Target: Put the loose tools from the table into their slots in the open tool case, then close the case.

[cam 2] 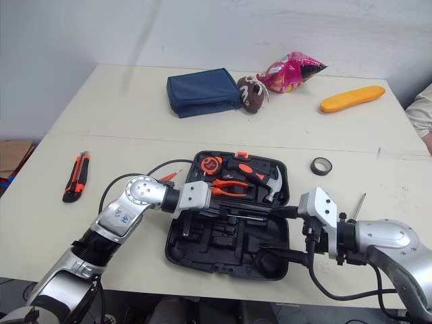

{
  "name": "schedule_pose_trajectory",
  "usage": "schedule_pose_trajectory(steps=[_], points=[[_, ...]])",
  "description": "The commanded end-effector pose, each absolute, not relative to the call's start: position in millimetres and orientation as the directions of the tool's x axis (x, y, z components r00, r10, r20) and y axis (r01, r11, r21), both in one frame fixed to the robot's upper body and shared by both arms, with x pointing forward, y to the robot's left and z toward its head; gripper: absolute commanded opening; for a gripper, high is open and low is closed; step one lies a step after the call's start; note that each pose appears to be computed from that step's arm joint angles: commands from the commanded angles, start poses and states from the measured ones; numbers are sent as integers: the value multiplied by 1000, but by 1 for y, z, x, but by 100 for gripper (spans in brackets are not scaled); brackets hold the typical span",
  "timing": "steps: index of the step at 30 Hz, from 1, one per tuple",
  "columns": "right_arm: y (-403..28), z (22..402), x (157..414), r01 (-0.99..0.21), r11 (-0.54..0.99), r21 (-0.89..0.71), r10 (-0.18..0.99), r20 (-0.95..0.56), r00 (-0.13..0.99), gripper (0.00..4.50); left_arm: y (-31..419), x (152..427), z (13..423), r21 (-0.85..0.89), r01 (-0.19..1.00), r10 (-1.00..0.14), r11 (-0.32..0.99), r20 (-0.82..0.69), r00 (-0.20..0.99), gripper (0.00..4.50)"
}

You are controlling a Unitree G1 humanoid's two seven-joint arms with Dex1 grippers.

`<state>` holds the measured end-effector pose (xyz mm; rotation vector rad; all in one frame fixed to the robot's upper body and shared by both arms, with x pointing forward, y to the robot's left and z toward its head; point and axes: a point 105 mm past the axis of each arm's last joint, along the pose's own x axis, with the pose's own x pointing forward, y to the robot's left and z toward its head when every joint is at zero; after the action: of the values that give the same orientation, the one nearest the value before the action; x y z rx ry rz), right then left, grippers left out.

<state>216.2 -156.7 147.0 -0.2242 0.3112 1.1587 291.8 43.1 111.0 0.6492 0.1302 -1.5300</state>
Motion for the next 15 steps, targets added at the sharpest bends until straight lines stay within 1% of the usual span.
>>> schedule_pose_trajectory(steps=[1,2,4,5,6,7,9,10,11,12,13,14,15], points=[[-157,154,217,-912,408,-52,858,-319,402,450,57,282,100,183,982,-885,-48,-464,43,4],[-158,156,219,-903,426,-58,854,-304,423,450,61,280,111,176,984,-909,-20,-412,55,27],[-167,167,227,-860,505,-72,829,-238,506,450,78,272,131,100,994,-950,42,-305,71,80],[-170,171,229,-842,534,-70,816,-215,536,450,85,268,136,72,995,-958,63,-276,81,124],[-178,175,227,-827,559,-61,805,-197,560,450,99,267,141,52,991,-956,126,-261,135,176],[-185,178,224,-813,581,-46,794,-190,578,450,112,266,147,30,981,-951,193,-242,194,217],[-201,183,217,-781,624,-23,765,-185,616,450,141,264,158,-30,940,-923,340,-201,328,315],[-220,186,216,-722,692,-2,712,-165,683,450,168,265,165,-73,880,-875,470,-167,453,367],[-233,188,215,-676,736,13,670,-151,727,450,186,264,169,-103,828,-832,551,-149,535,413],[-242,189,214,-646,763,24,642,-142,753,450,198,262,171,-122,792,-801,598,-140,583,442],[-252,191,212,-609,792,46,610,-125,783,450,211,261,171,-122,743,-753,658,-141,643,442],[-263,191,210,-569,820,57,572,-119,812,450,231,262,171,-119,668,-678,735,-142,721,442],[-284,186,203,-507,861,46,508,-154,848,450,266,257,171,-143,545,-562,826,-131,817,442]])
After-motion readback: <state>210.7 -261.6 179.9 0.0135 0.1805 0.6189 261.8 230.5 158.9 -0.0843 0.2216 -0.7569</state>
